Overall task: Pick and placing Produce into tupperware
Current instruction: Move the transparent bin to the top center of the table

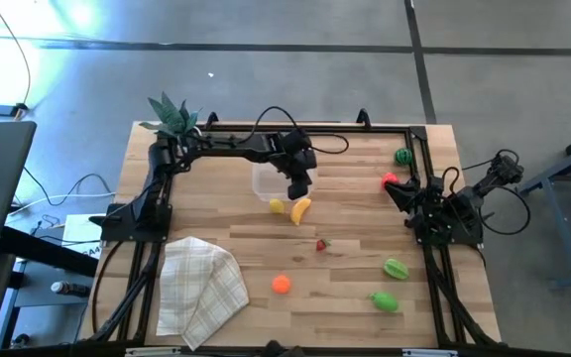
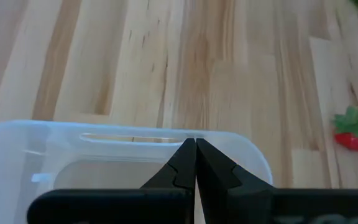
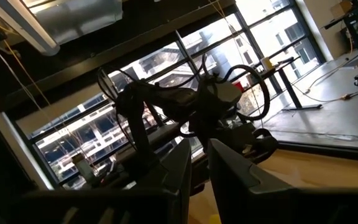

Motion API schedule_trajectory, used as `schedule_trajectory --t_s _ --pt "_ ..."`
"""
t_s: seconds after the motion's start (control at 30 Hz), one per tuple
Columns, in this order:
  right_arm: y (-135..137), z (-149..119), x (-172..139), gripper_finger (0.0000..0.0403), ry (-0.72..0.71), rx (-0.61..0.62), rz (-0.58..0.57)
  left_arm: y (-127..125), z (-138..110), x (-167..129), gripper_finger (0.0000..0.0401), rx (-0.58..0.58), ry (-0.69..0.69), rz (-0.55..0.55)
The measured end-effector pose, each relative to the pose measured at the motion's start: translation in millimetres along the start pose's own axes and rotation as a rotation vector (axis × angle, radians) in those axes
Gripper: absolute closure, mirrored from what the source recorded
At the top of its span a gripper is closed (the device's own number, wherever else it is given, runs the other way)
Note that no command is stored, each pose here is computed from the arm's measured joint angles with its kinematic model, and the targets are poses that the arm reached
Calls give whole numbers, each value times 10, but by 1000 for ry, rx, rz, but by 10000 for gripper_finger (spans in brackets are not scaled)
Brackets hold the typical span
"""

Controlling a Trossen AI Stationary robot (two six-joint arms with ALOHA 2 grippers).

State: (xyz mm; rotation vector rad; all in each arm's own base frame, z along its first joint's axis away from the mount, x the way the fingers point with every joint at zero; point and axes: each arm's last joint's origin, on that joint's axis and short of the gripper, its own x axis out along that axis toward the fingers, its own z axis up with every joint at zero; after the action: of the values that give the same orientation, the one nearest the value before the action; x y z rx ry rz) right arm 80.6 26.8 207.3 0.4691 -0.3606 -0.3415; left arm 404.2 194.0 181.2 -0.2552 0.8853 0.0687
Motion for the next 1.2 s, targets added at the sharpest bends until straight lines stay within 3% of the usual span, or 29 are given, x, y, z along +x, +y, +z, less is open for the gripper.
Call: schedule_trajectory --t_s 0.23,0.5,0.97,1.2 --pt "0 0 0 357 0 0 0 46 -103 -99 401 -50 120 53" --pt "1 -6 0 357 5 -6 4 -83 -369 -176 401 -54 431 74" --pt "0 -8 0 357 6 -7 4 -484 -254 -19 400 78 351 17" --pt "0 -8 0 357 6 -7 4 -387 -126 -3 400 116 215 64"
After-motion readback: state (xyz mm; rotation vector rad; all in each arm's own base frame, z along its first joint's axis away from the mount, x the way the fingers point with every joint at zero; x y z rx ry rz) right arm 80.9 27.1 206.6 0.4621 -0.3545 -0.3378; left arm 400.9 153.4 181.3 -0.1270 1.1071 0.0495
